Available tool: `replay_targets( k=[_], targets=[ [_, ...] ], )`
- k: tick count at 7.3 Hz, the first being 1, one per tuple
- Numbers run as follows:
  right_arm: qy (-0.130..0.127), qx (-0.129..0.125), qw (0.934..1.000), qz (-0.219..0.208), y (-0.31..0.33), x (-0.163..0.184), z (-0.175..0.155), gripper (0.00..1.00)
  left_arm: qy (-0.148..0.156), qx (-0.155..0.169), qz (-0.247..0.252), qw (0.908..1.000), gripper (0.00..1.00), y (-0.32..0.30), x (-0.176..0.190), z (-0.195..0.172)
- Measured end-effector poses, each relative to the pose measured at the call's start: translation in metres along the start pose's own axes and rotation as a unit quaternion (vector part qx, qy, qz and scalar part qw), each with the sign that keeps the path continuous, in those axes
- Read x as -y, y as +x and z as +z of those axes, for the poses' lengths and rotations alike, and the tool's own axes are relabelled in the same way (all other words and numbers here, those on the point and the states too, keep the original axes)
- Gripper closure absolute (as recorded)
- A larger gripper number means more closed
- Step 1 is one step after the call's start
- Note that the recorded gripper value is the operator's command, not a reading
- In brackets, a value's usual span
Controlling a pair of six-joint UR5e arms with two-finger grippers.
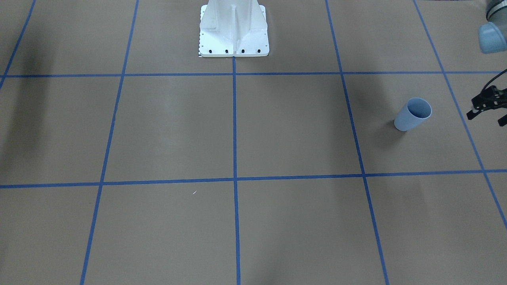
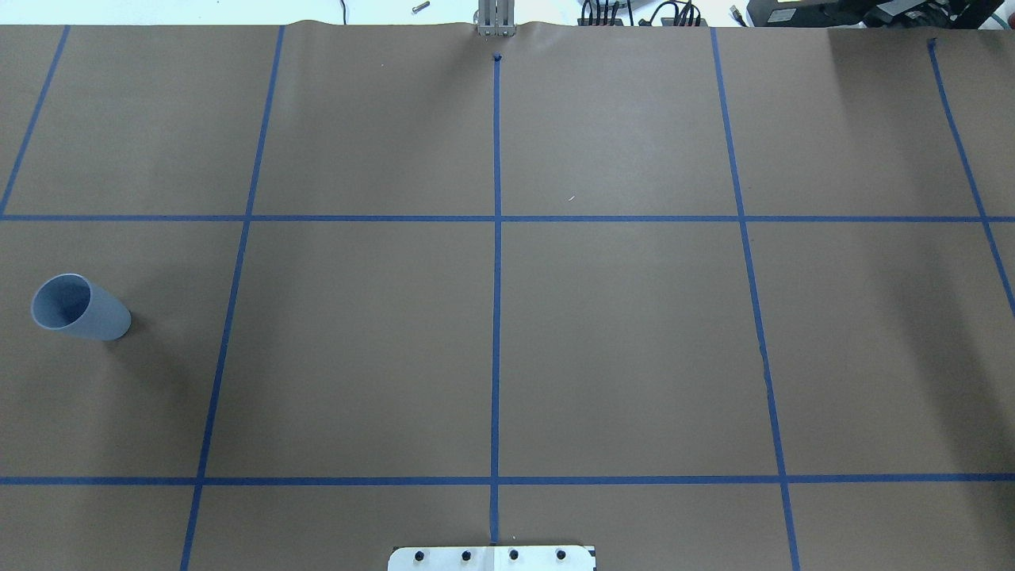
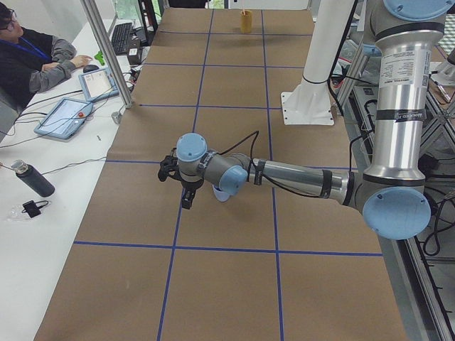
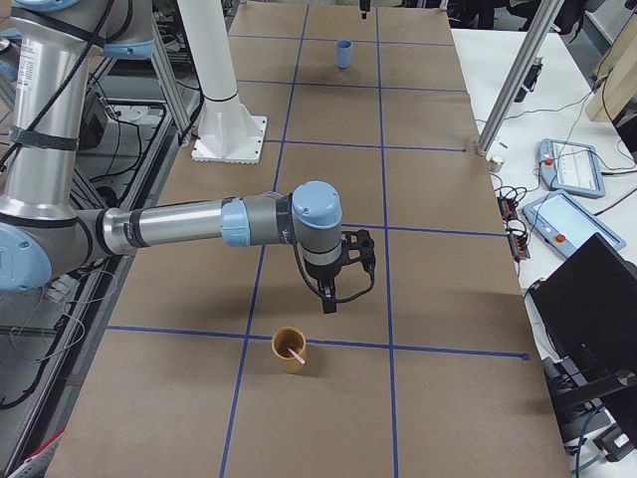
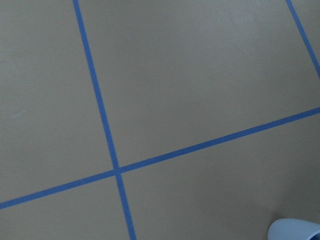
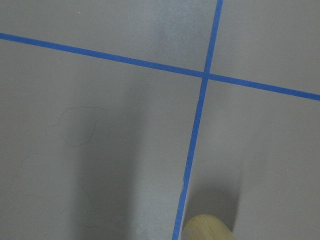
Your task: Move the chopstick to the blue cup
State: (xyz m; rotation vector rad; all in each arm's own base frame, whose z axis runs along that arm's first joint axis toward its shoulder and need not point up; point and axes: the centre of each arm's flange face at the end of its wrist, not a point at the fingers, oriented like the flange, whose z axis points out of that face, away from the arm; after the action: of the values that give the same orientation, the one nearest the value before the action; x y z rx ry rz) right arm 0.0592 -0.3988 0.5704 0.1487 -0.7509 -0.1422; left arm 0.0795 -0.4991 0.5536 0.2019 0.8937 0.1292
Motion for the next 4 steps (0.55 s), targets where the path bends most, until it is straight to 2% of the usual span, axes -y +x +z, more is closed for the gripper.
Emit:
replay_targets(
  k=[4],
  targets=[
    [-0.001,0.001,1.0000,0.001,0.000,-0.001,0.001,0.00,-0.040,-0.013,0.000,0.9991,0.02,0.031,-0.043,0.052]
  ],
)
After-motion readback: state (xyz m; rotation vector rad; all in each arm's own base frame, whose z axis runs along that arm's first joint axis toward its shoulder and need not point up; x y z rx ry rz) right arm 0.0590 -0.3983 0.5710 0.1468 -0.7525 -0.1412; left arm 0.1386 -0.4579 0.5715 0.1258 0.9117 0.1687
